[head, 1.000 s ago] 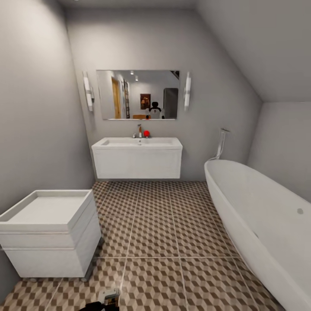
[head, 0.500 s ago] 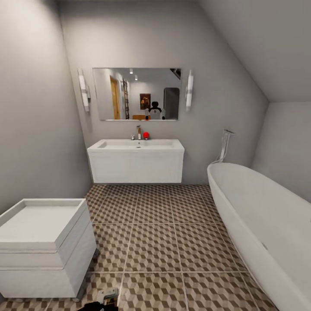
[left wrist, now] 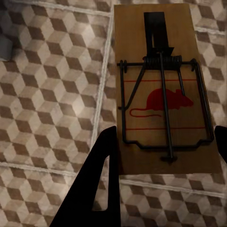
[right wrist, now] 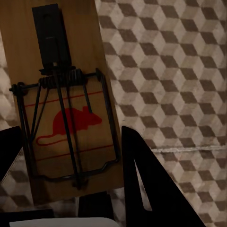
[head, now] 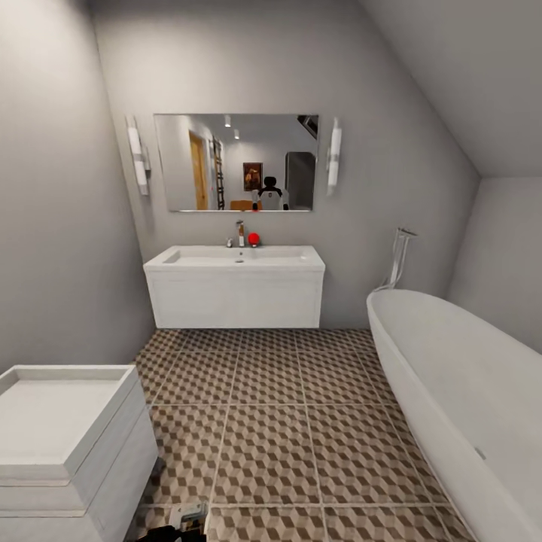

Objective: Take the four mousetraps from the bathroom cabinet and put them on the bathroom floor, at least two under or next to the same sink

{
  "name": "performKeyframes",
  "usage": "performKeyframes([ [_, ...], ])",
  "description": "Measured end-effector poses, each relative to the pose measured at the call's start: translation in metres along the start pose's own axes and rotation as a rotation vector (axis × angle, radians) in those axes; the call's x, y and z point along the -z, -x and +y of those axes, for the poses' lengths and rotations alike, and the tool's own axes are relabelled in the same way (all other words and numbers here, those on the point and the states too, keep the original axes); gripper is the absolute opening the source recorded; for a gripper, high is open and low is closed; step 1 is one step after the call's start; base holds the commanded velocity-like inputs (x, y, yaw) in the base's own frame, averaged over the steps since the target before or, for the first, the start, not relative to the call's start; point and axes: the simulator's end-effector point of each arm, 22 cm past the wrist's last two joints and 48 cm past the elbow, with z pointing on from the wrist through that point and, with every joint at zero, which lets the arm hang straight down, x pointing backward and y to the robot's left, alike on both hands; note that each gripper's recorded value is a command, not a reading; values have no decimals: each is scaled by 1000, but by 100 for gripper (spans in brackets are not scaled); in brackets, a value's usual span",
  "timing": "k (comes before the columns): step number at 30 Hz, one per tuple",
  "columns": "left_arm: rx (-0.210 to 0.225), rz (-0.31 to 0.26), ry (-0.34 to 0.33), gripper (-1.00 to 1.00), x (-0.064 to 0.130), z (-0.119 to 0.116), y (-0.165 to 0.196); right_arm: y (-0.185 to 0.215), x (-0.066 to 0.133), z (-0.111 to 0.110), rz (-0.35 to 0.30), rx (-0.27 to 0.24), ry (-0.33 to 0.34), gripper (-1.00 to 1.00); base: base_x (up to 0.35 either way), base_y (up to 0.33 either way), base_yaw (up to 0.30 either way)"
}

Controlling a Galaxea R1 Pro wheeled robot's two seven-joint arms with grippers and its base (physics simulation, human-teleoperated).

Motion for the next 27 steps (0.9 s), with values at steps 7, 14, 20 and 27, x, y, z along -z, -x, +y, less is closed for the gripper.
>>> performKeyframes([
  [7, 0, 0, 0, -100, 0, 0, 0, 0, 0, 0, 0, 1, 0, -100, 323, 0, 0],
  [14, 0, 0, 0, -100, 0, 0, 0, 0, 0, 1, 0, 1, 5, -100, 323, 0, 0],
  [20, 0, 0, 0, -100, 0, 0, 0, 0, 0, 1, 0, 1, 6, -100, 323, 0, 0],
  [27, 0, 0, 0, -100, 0, 0, 0, 0, 0, 1, 0, 1, 3, -100, 323, 0, 0],
])
